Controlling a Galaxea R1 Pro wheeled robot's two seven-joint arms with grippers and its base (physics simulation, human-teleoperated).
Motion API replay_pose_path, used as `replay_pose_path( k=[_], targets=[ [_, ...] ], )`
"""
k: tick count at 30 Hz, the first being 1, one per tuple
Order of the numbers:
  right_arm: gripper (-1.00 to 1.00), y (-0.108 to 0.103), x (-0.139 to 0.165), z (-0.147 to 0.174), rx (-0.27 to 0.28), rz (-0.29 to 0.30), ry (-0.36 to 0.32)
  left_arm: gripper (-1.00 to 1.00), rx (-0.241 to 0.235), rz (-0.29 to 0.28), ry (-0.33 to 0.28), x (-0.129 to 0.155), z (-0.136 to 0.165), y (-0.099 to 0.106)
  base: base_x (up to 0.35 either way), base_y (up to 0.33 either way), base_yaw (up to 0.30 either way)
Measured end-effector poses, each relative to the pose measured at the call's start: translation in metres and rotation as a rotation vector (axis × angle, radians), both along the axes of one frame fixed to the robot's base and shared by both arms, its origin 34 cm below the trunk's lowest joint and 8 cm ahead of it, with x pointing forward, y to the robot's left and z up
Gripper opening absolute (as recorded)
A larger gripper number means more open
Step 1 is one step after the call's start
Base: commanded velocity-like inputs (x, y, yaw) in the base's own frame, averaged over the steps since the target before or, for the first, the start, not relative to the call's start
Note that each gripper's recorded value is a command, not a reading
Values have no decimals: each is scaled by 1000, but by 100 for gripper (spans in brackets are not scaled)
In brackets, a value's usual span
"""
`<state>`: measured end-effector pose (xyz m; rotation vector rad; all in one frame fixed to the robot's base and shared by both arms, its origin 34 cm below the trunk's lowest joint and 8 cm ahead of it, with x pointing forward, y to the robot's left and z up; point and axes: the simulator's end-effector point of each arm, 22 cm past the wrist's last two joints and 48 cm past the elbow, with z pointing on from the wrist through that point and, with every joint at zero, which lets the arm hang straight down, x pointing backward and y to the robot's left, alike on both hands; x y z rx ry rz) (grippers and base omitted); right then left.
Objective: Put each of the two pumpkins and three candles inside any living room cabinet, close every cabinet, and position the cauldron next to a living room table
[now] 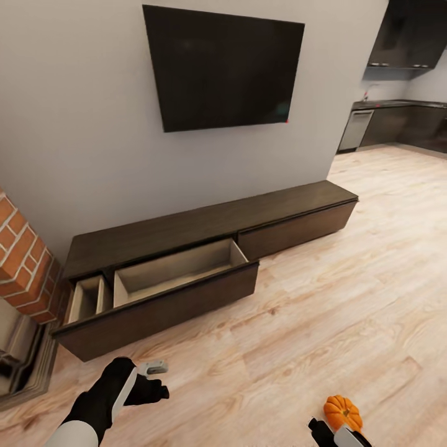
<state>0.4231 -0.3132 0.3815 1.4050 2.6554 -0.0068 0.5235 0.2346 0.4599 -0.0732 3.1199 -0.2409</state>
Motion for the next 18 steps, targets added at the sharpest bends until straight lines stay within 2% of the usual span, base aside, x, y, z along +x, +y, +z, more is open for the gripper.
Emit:
replay_pose_path(
  k=[4,9,11,18],
  targets=[
    [100,0,0,0,0,0,0,100,-2,-3,0,0,0,-2,0,0,-287],
    [100,0,0,0,0,0,1,100,5,-51,-3,-1,0,-11,0,0,-287],
    [100,0,-1,0,-1,0,1,100,8,-69,-29,4,0,-14,0,0,-287],
    [100,-1,-1,0,-1,1,1,100,10,-78,-50,8,-1,-15,3,0,-288]
  ],
)
